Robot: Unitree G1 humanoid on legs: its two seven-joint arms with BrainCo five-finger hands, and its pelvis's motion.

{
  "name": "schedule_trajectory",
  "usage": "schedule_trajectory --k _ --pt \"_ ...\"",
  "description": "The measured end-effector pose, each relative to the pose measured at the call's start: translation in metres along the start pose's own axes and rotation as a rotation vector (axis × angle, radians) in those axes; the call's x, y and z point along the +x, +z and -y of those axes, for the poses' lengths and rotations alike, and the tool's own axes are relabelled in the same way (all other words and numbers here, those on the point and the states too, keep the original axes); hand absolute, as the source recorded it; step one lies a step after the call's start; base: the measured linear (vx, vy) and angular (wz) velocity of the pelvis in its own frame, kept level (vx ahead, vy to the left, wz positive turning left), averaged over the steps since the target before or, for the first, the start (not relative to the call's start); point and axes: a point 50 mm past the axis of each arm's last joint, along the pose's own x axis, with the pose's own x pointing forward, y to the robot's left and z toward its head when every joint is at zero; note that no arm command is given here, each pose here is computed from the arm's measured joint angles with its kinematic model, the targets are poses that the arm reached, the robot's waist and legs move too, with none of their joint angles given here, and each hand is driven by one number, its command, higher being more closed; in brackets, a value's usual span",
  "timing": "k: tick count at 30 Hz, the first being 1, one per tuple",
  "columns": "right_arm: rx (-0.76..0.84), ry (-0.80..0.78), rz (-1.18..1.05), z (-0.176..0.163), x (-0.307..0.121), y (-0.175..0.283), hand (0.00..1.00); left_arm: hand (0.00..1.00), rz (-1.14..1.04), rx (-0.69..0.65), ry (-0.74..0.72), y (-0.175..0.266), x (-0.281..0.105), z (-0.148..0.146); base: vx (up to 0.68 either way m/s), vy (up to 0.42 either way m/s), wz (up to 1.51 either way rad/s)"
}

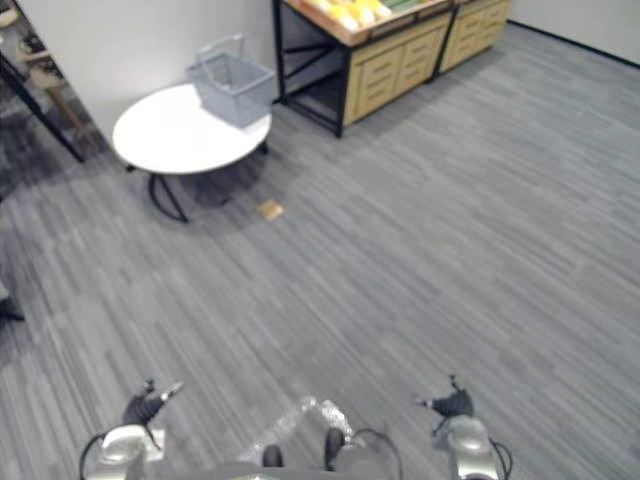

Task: Pick vegetable in the basket

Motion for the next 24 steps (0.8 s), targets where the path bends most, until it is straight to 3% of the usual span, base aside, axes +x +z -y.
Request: schedule_trajectory --k 18,24 --pt "0.002 -0.003 -0.009 0.001 -0.001 -0.003 0.0 0.0 -0.002 0.001 0.001 -0.001 -0.001 -0.001 0.02 0.007 0.05" --pt "0.013 0.003 0.052 -0.003 0.006 0.021 0.0 0.0 0.012 0.009 0.016 0.003 0.001 -0.006 -0.06 -0.01 -0.31"
